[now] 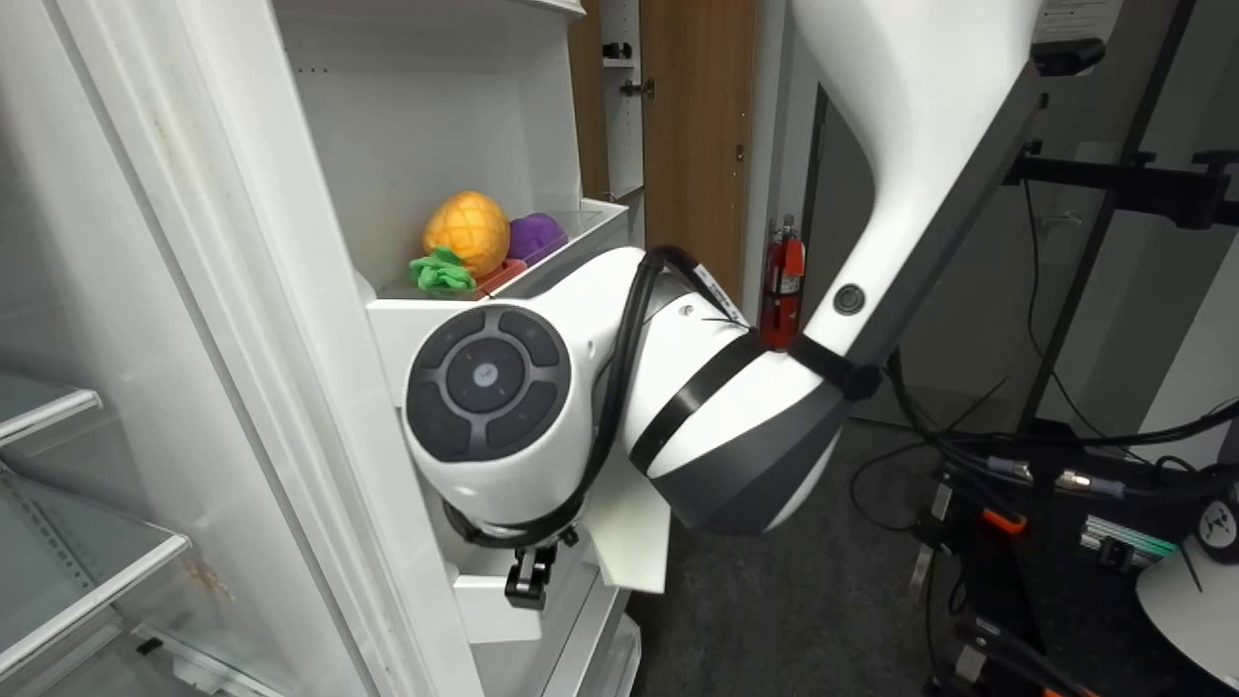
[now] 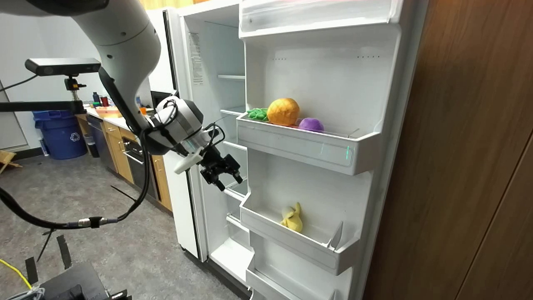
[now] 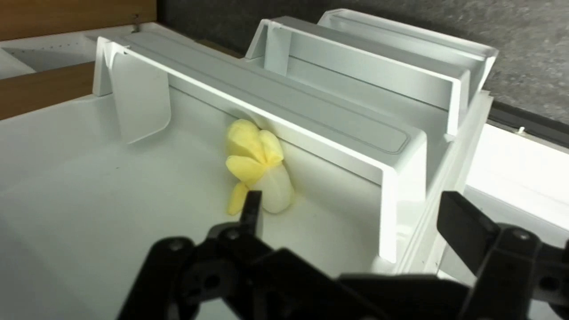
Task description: Move the yellow object to the lower compartment.
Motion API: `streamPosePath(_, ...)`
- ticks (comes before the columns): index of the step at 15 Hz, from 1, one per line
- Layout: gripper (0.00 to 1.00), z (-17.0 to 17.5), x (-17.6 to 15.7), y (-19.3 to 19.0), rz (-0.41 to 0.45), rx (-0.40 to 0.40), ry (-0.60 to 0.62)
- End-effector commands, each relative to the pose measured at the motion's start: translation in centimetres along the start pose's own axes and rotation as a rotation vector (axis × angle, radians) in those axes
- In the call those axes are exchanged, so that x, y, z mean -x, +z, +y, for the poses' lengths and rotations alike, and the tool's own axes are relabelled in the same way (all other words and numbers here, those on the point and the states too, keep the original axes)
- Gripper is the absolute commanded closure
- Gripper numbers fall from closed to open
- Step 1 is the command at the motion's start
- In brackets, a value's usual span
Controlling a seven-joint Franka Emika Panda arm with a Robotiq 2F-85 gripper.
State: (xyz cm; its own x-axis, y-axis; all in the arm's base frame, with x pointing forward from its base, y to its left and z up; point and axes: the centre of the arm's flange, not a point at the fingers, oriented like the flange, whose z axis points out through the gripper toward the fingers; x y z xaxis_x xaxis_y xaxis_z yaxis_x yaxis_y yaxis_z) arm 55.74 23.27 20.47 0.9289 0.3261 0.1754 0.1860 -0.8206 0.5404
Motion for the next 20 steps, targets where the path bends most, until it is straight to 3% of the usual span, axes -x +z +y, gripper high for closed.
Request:
streamPosePath(1,0.00,2.7,0.5,-3.6,-0.056,-0.113,0.037)
streamPosePath(8,0.00,6.4,-0.7,-9.2,-0.097,-0.263,0.094)
streamPosePath(13,0.00,7.5,-2.4,-12.8,-0.026,-0.329,0.121)
streamPosePath(20,0.00,6.0,-4.2,-17.4,0.084,-0.395,0.140)
